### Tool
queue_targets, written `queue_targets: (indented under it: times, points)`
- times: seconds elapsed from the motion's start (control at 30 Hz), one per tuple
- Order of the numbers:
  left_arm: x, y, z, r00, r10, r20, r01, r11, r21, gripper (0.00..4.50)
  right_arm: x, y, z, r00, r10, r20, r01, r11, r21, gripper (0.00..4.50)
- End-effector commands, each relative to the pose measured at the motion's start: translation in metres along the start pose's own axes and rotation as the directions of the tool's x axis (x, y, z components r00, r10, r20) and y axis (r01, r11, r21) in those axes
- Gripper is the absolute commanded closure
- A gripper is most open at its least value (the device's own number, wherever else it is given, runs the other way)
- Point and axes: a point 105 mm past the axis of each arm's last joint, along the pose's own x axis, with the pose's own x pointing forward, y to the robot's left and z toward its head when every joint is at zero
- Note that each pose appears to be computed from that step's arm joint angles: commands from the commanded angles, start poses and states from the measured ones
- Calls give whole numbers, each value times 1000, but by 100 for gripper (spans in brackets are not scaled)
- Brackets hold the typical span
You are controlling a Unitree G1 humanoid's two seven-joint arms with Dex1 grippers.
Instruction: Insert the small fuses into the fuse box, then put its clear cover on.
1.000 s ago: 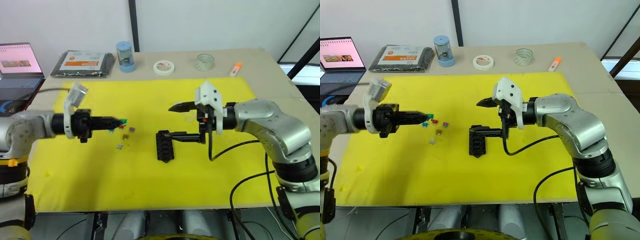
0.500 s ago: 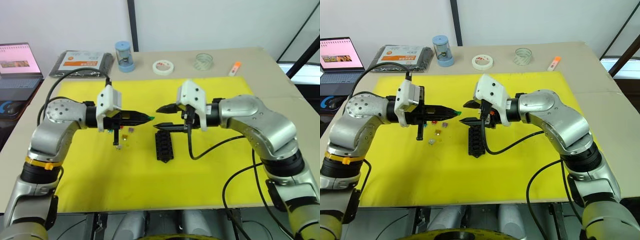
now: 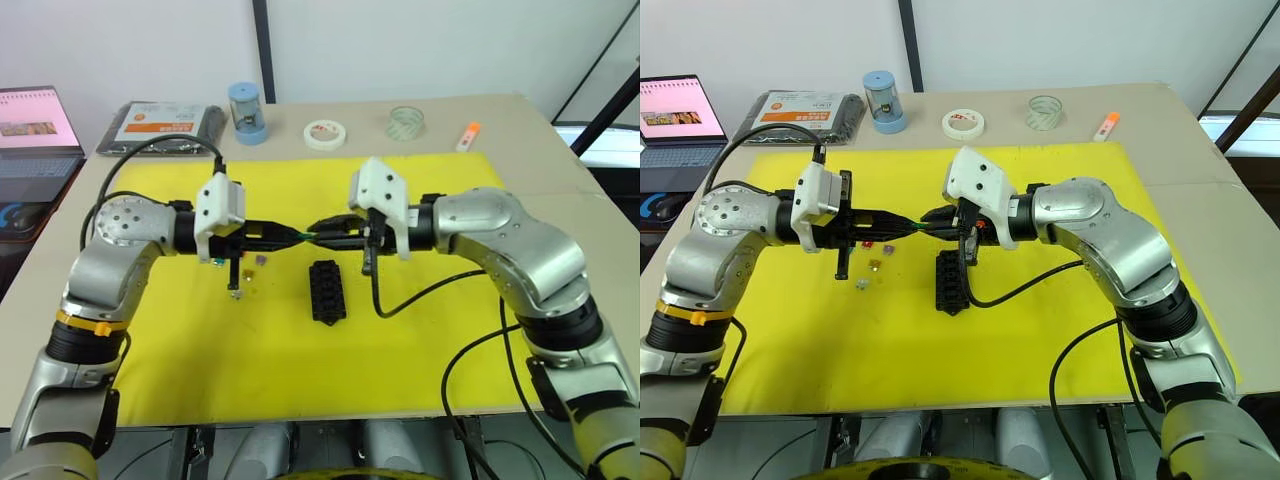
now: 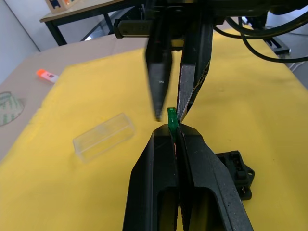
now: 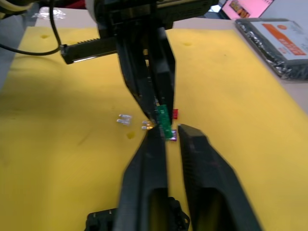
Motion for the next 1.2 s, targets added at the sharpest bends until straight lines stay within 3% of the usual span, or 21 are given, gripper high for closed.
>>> queue_targets:
  times: [0.03,0.2,0.3,0.5,0.67,0.93,1.2]
  points:
    - [1,-4,9,999,-29,18,28,999,37,450,-5,-3,13,999,-13,37,14,999,-29,447]
    - [0,-4,8,1000,-17,25,16,999,32,450,-6,-3,12,999,-6,35,7,1000,-18,447]
    - [-5,-11,-5,1000,-20,-6,20,1000,-3,381,-10,-3,10,1000,5,16,-5,1000,-21,450]
    - [-14,-45,-25,1000,-26,-3,25,993,-113,175,-26,13,-6,987,99,-124,-107,992,-60,450]
    - [-5,-70,-34,1000,0,21,3,992,-123,2,-25,27,-29,968,130,-215,-144,988,-52,450]
    - [11,-77,-49,996,84,37,-81,994,-79,2,-18,30,-57,946,124,-301,-149,987,-61,450]
    - [23,-79,-57,994,101,33,-98,993,-71,2,-15,36,-61,937,149,-317,-178,982,-67,450]
